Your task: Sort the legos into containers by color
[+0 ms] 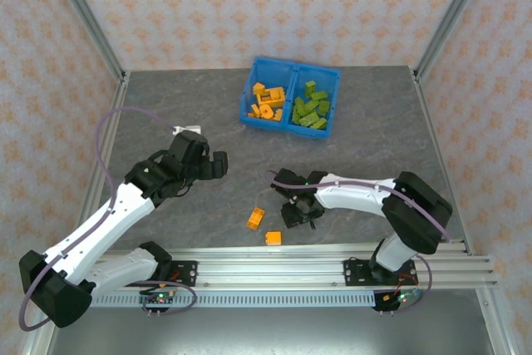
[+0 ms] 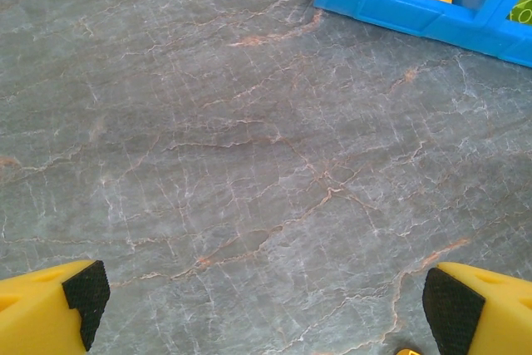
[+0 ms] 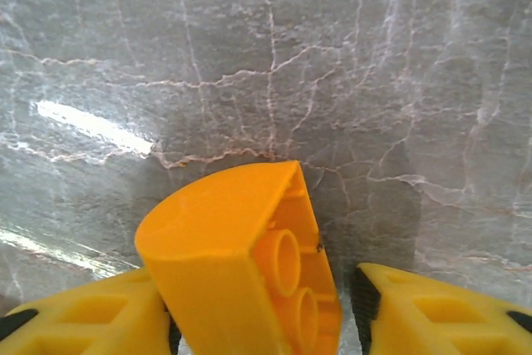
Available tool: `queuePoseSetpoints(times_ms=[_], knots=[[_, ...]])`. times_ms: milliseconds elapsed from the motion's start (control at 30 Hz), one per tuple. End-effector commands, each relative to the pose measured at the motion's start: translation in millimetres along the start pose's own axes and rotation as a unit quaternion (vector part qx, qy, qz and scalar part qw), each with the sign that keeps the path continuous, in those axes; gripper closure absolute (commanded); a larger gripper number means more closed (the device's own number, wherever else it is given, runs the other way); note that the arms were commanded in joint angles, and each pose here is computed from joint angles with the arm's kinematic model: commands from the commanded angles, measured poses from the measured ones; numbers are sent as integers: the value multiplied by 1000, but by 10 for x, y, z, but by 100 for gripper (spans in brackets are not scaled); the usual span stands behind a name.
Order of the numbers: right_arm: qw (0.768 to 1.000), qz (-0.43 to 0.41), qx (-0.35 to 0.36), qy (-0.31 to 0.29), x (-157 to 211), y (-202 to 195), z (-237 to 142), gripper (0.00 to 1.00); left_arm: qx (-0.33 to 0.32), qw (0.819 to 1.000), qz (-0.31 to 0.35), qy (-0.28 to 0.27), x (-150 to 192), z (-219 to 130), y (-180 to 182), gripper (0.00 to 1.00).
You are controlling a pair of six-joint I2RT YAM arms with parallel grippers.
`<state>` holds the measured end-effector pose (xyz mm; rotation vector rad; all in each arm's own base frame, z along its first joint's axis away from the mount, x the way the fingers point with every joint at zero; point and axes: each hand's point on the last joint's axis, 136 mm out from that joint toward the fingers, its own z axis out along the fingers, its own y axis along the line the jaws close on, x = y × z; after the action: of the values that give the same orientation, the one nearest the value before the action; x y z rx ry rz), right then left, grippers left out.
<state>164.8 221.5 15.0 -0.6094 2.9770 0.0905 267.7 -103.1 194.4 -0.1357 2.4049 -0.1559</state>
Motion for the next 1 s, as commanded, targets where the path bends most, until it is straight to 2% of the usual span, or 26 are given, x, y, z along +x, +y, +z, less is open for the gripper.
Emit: queuePoseSetpoints(times_ms=[0, 200, 333, 467, 633, 700, 833, 967], knots=[[1000, 0, 14, -24, -150, 19, 38, 48, -2, 1000, -14, -11, -43, 4, 31, 0], [999, 9, 22, -47, -260, 2, -49, 60, -3, 1000, -13, -11, -39, 10, 35, 0], [996, 20, 13, -90, -428, 35, -331, 67, -2, 1000, -13, -12, -49, -10, 36, 0], [978, 57, -14, -199, -808, 27, -1088, 68, 7, 999, -8, -34, -152, -167, 38, 0], [931, 117, -23, -345, -1428, -167, -2050, 68, 33, 996, 4, -87, -298, -442, 45, 0], [917, 127, -19, -377, -1705, -210, -2263, 68, 69, 993, 18, -98, -306, -522, -48, 0], [910, 134, -19, -392, -2307, -239, -2377, 68, 174, 977, 55, -111, -278, -728, -353, 0], [916, 140, -12, -377, -2849, -298, -2140, 69, 237, 960, 96, -115, -237, -929, -534, 0]])
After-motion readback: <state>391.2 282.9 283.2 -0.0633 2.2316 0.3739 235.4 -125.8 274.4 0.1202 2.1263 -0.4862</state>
